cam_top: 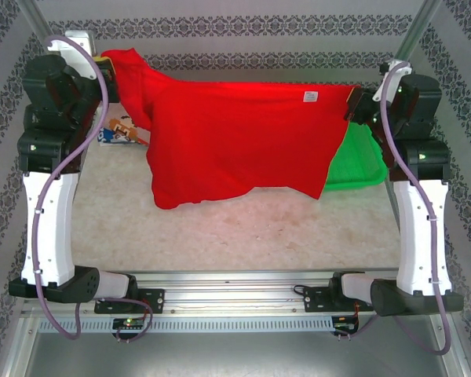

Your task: Fold and stack the t-shirts

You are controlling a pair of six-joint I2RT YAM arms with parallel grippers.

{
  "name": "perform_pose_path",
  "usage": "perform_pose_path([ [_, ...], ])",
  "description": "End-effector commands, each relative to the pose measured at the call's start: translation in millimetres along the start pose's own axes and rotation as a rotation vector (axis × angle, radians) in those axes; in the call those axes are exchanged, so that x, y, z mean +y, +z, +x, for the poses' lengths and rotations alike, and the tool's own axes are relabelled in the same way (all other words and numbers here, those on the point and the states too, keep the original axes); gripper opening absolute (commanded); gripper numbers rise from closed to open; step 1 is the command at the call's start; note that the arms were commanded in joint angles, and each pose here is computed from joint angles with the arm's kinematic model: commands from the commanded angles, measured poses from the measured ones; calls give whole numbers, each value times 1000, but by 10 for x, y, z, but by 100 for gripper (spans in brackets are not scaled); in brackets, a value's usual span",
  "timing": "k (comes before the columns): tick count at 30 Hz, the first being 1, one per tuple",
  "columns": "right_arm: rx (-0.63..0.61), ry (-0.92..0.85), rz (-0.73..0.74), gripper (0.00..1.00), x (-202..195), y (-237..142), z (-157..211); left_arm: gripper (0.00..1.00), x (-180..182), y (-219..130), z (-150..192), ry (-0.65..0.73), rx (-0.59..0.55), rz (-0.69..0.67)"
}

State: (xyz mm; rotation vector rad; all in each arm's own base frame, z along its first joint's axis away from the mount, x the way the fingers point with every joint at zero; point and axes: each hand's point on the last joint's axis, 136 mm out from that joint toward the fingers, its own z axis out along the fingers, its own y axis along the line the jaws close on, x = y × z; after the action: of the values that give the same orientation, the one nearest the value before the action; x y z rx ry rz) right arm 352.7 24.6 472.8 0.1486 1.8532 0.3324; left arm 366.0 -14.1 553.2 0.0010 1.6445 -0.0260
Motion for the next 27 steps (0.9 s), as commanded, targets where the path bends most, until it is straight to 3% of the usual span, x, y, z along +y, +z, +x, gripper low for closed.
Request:
perform_pose_path([
  [1, -82, -13, -65, 0, 120, -109, -279, 0, 87, -75, -184, 21, -49, 3],
  [16, -170, -22, -167, 0, 327, -496, -556, 0, 123, -404, -554, 48, -191, 49],
  [27, -205, -12, -250, 0, 540, -1045, -447, 0, -3, -1155, -983, 36, -353, 86],
])
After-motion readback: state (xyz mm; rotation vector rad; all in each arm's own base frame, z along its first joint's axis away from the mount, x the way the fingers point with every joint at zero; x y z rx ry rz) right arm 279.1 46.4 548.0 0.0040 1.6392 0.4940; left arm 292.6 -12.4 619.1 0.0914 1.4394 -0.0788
